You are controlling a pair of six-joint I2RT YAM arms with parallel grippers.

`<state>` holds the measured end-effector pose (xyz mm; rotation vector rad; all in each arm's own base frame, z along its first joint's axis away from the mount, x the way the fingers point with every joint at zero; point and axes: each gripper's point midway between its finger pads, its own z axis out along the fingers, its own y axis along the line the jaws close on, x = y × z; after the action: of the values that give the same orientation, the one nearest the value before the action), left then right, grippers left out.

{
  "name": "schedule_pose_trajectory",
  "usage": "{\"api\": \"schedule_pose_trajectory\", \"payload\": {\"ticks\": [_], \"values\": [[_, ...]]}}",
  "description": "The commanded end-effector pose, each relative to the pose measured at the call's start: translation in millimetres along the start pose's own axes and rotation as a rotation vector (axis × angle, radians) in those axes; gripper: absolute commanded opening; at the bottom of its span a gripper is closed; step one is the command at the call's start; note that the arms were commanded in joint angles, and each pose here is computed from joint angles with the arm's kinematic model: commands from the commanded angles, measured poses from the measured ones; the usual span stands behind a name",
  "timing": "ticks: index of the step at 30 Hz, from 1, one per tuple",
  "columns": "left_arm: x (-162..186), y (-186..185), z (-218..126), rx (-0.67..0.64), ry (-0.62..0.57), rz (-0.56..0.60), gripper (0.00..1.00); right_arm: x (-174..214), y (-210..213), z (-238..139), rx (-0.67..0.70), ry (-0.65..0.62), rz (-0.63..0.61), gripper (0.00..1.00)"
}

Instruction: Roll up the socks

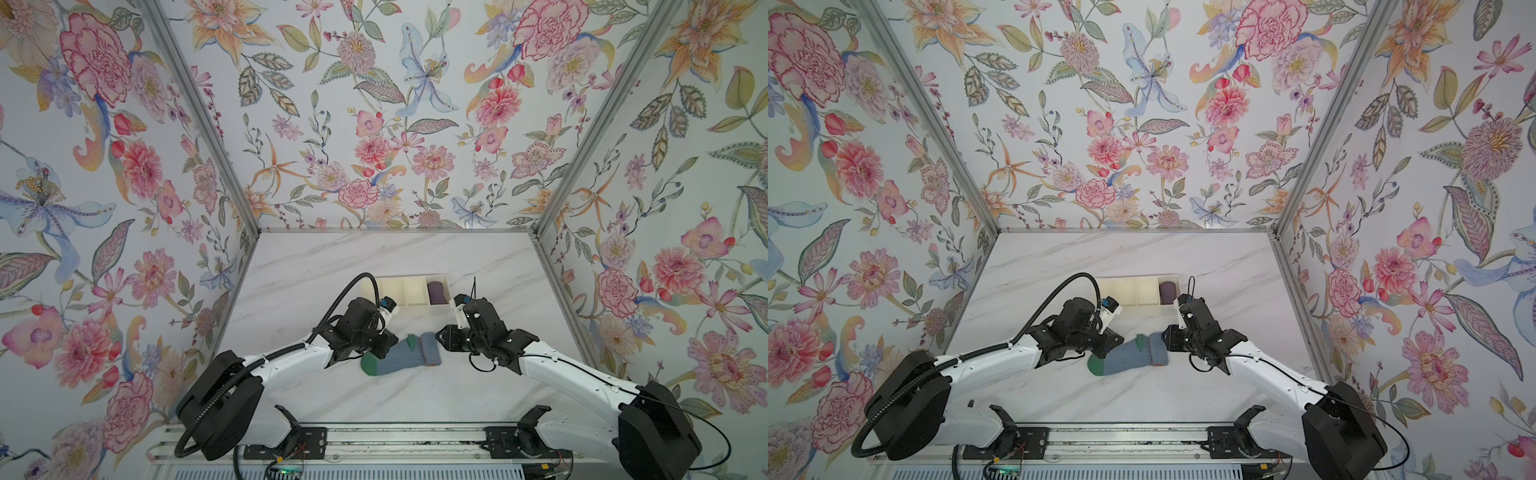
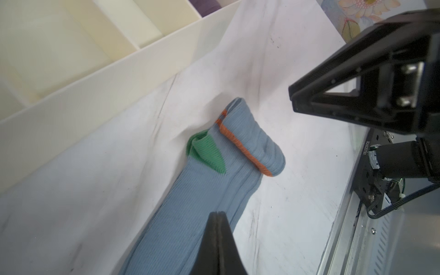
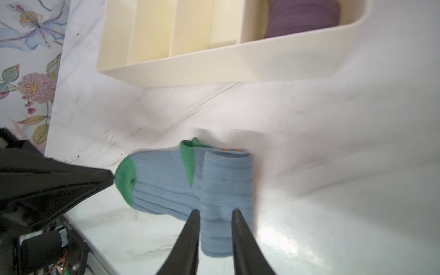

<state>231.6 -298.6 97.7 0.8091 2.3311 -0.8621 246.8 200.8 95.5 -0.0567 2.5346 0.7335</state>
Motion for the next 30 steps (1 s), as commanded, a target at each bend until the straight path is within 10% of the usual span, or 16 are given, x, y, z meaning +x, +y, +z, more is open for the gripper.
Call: {"api": "schedule_pose_trajectory", "payload": {"ticks": [1, 13, 30], "values": [[-21.3, -22.2, 12.6, 0.041, -0.038, 0.044, 0.00, 13.3, -23.6, 0.4, 0.050, 0.038, 0.084, 0.24], [-19.5, -69.4, 67.3, 0.126, 0.082, 0.163, 0.00, 22.1, -23.4, 11.5, -0.008, 0.090, 0.118, 0.17], [-11.4, -43.8, 88.8, 0.018, 0.132, 0.145, 0.00, 48.6, 12.2, 32.2, -0.211, 0.208, 0.142, 0.13]]}}
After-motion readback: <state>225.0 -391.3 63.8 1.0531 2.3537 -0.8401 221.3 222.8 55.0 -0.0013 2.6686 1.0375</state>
